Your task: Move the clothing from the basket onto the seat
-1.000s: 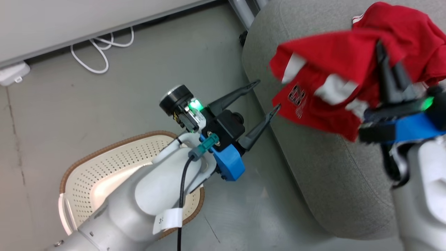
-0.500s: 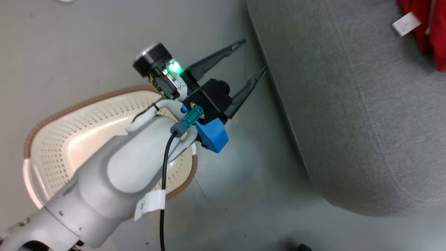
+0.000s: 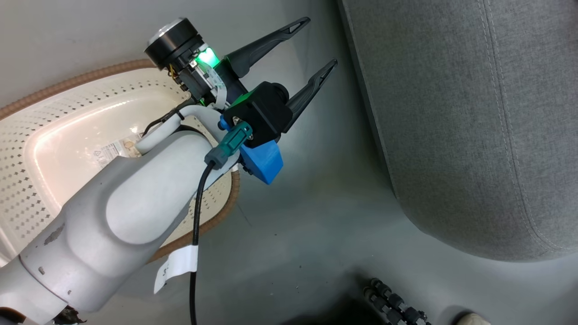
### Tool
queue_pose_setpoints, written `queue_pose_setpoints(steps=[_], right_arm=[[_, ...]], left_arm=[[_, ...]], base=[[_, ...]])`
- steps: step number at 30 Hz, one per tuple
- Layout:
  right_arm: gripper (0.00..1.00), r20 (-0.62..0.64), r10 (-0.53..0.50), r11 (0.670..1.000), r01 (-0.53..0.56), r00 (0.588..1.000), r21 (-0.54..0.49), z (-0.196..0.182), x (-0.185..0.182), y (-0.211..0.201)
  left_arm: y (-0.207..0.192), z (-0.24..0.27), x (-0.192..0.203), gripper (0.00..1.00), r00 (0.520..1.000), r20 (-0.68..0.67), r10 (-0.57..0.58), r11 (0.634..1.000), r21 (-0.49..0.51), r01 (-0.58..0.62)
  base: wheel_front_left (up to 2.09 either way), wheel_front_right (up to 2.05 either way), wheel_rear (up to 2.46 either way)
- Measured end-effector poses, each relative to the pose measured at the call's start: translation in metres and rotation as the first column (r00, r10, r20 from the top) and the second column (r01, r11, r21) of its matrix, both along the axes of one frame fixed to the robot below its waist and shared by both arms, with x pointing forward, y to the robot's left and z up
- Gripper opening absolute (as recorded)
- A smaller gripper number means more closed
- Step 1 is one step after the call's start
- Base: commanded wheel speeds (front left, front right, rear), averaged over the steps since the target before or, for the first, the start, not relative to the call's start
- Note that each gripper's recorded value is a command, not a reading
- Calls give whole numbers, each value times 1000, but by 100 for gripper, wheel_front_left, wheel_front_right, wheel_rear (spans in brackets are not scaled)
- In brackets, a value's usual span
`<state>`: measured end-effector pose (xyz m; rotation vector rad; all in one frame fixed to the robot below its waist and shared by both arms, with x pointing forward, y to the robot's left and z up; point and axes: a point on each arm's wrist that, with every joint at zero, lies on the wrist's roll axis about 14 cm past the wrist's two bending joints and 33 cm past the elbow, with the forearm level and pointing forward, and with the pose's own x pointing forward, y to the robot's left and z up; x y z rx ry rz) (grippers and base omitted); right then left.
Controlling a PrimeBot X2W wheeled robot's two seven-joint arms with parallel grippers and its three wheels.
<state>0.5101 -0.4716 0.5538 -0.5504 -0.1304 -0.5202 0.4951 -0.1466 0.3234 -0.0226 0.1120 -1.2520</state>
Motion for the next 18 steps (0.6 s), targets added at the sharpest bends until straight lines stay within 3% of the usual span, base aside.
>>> queue_pose_setpoints(steps=[13, 14, 15, 16, 17, 18], right_arm=[[0, -194, -68, 980, 101, 979, 170, -99, -29, -1], [8, -198, -70, 979, 105, 978, 175, -100, -30, -2], [41, -197, -73, 977, 109, 978, 181, -101, -31, -2], [89, -195, -75, 977, 112, 978, 183, -100, -32, -3], [100, -192, -80, 975, 116, 978, 187, -98, -33, -5], [100, -185, -85, 975, 120, 979, 189, -96, -35, -6]], left_arm=[[3, -5, -1, 100, 1000, -5, -2, 1000, 7, 2], [4, -4, -1, 100, 1000, -3, -1, 1000, 8, 1], [4, -2, -1, 100, 1000, -2, -1, 1000, 7, 1], [4, -1, -1, 100, 1000, -2, 1, 1000, 6, -1], [4, 2, -1, 100, 1000, 1, 4, 1000, 3, -4], [5, 4, -1, 100, 1000, 5, 5, 1000, 2, -5]], base=[[0, 0, 0], [0, 0, 0], [0, 0, 0], [0, 0, 0], [0, 0, 0], [0, 0, 0]])
